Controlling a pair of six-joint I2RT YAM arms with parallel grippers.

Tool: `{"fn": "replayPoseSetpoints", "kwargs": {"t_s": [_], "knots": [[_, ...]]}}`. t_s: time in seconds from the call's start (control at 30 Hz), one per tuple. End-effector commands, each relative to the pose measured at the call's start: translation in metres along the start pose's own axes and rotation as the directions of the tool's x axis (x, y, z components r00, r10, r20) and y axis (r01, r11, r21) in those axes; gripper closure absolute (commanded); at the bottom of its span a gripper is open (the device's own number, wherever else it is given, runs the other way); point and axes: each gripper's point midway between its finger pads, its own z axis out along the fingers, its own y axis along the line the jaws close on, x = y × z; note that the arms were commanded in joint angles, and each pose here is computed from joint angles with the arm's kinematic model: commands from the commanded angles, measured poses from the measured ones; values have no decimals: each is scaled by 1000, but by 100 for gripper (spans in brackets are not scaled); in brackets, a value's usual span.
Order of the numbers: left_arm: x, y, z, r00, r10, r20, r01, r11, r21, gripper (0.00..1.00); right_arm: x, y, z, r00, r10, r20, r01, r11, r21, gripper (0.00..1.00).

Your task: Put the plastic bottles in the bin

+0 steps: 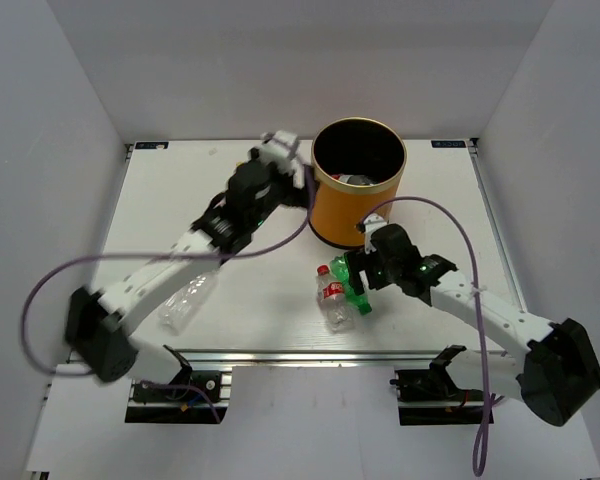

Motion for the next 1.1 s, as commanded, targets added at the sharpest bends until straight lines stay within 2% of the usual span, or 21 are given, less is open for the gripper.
{"fn": "replayPoseSetpoints", "kwargs": {"t_s": [0.0, 0.1, 0.13, 0.27, 0.4, 0.47, 0.6, 0.67, 0.77, 0.8, 0.93, 1.07], "knots": [[-22, 48, -98, 996, -43, 82, 58, 979, -194, 0, 4, 1, 21, 1000, -16, -12, 17, 1000, 26, 14], [18, 75, -152, 998, -65, 26, 70, 955, -287, 0, 17, -7, 33, 998, -35, -52, 39, 996, 84, 14], [38, 85, -162, 995, -96, -2, 90, 937, -338, 0, 14, -7, 36, 999, -32, -38, 36, 996, 86, 14], [77, 113, -197, 982, -175, -67, 119, 859, -498, 0, 16, -1, 45, 996, -57, -63, 61, 996, 71, 16], [109, 137, -210, 967, -173, -187, 13, 768, -640, 0, 22, 0, 60, 986, -90, -139, 101, 992, 78, 17], [128, 139, -203, 941, -173, -289, -65, 748, -661, 0, 20, 8, 65, 985, -100, -143, 108, 993, 49, 17], [153, 147, -203, 893, -154, -423, -201, 704, -681, 0, 25, 13, 75, 974, -131, -184, 139, 990, 30, 17], [153, 149, -204, 885, -131, -447, -236, 701, -673, 0, 28, 18, 77, 969, -150, -197, 155, 988, 9, 22], [166, 160, -212, 856, -94, -508, -322, 671, -668, 0, 26, 23, 76, 969, -166, -181, 164, 986, -22, 45], [166, 165, -216, 857, -83, -508, -341, 647, -682, 0, 20, 25, 77, 974, -165, -156, 163, 986, -28, 57], [169, 168, -222, 835, -83, -544, -380, 628, -679, 0, 27, 29, 69, 970, -180, -165, 173, 983, -57, 70], [175, 165, -216, 818, -76, -570, -395, 645, -654, 0, 14, 32, 46, 981, -176, -81, 172, 983, -59, 77]]}}
